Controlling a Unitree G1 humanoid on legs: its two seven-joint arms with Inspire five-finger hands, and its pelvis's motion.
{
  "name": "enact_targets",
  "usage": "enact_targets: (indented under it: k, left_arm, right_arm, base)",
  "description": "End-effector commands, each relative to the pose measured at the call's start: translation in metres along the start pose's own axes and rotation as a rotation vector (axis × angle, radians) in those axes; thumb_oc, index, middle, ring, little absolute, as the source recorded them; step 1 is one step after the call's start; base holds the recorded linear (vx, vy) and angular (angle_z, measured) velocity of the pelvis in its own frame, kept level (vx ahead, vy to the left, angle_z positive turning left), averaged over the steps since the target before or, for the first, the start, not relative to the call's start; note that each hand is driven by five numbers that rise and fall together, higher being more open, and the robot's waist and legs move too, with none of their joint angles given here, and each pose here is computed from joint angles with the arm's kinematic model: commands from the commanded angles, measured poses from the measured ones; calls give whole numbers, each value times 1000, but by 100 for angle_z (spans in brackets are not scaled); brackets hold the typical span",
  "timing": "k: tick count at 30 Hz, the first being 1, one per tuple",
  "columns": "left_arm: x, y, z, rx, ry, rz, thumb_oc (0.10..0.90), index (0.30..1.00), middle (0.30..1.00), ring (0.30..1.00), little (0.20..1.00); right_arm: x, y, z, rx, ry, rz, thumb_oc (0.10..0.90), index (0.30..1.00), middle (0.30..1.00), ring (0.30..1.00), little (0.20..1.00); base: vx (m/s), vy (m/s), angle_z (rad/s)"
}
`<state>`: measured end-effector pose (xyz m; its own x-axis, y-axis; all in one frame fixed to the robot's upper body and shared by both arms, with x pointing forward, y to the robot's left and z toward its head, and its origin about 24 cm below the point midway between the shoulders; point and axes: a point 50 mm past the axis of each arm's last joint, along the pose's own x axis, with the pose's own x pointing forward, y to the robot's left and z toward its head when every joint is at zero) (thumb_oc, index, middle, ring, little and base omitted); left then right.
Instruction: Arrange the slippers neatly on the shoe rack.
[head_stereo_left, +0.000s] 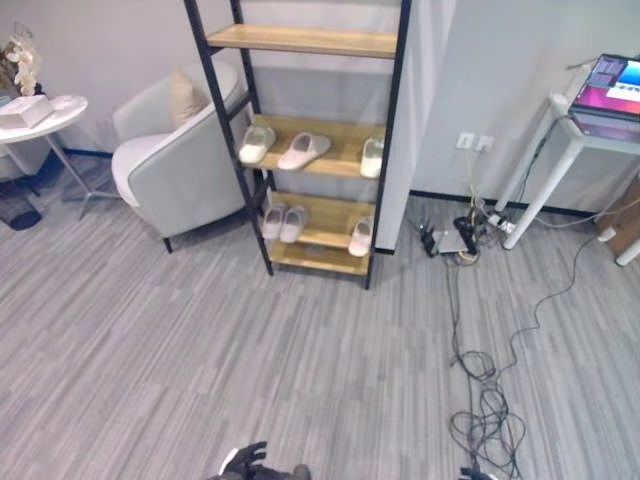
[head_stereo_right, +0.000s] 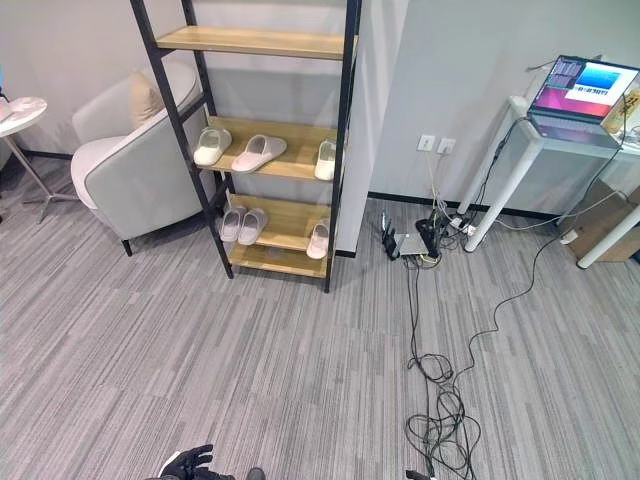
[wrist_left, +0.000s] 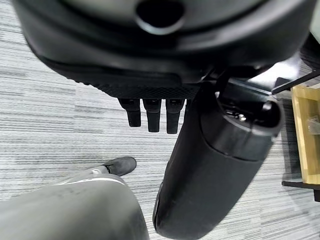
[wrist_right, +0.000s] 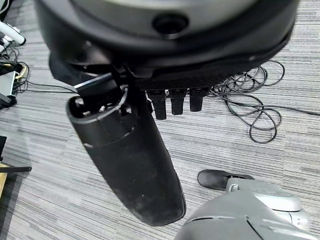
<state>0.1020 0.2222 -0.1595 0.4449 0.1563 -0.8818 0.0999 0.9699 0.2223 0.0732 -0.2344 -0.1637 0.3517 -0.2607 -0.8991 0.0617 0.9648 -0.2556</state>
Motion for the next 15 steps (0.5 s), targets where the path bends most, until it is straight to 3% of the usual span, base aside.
enact_targets:
  k: [1, 15]
  left_arm:
    - [4, -9, 21, 37, -58, -7, 800, 900, 900, 900, 900]
    - [5, 0, 26, -21, -69, 19, 800, 900, 900, 900, 900]
  right_arm:
    - [3, -19, 17, 0, -54, -62, 800, 900, 900, 900, 900]
    - [4, -25, 29, 3, -92, -72, 800, 900, 900, 900, 900]
  base:
    - [0, 0, 0]
    - [-5, -74, 4]
